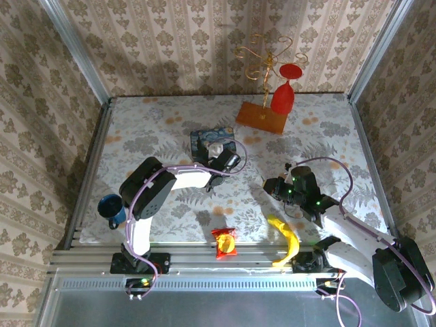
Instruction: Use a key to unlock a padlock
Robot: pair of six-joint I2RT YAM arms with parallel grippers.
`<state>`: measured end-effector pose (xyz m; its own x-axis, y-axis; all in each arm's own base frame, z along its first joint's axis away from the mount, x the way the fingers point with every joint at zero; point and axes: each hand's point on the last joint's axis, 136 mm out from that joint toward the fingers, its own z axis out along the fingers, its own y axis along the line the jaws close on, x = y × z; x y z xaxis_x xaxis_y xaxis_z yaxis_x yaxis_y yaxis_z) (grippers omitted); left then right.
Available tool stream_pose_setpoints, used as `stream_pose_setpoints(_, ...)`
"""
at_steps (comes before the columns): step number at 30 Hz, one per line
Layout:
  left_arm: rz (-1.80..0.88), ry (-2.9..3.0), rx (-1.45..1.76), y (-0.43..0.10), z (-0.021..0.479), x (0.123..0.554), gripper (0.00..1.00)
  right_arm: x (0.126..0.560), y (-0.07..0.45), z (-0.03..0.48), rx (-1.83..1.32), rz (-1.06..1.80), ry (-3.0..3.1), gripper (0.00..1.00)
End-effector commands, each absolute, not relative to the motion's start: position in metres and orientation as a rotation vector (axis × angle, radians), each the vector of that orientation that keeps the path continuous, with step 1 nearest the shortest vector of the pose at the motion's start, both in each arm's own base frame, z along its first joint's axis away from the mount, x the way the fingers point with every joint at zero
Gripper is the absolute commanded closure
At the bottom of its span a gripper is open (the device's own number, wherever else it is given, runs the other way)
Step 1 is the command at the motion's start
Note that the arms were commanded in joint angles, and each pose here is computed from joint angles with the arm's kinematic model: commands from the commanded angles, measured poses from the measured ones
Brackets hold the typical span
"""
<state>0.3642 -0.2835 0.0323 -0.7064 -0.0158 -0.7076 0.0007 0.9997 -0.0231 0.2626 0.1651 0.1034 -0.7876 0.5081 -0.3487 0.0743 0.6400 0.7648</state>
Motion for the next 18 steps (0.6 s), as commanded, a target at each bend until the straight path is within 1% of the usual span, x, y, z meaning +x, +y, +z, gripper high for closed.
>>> stream_pose_setpoints(1, -0.010, 2.376, -0.027, -0.2749, 0.0225, 0.3645, 0.51, 0.2707, 0.1682, 0.1239, 0.434, 1.079, 2.254, 1.00)
stream_pose_setpoints(3, -0.010, 2.376, -0.027, -0.2737, 0.0234, 0.3624, 0.47, 0.2709, 0.1683, 0.1243, 0.432, 1.080, 2.253, 1.00)
stream_pose_setpoints(4, -0.008, 2.370, -0.028, -0.2725, 0.0244, 0.3612, 0.44, 0.2706, 0.1681, 0.1236, 0.434, 1.079, 2.254, 1.00)
stream_pose_setpoints(5, -0.008, 2.363, -0.022, -0.2723, 0.0255, 0.3596, 0.36, 0.2708, 0.1679, 0.1234, 0.434, 1.078, 2.252, 1.00)
stream_pose_setpoints(9, 0.011, 2.354, -0.010, -0.2675, 0.0249, 0.3567, 0.22, 0.2705, 0.1675, 0.1223, 0.436, 1.079, 2.250, 1.00)
stream_pose_setpoints(11, 0.015, 2.352, -0.001, -0.2673, 0.0250, 0.3570, 0.12, 0.2706, 0.1675, 0.1226, 0.437, 1.080, 2.248, 1.00)
stream_pose_setpoints(14, 0.008, 2.342, 0.015, -0.2705, 0.0278, 0.3605, 0.01, 0.2709, 0.1682, 0.1238, 0.434, 1.084, 2.246, 1.00)
stream_pose_setpoints(18, -0.011, 2.336, 0.034, -0.2765, 0.0318, 0.3656, 0.00, 0.2702, 0.1677, 0.1246, 0.434, 1.086, 2.240, 1.00)
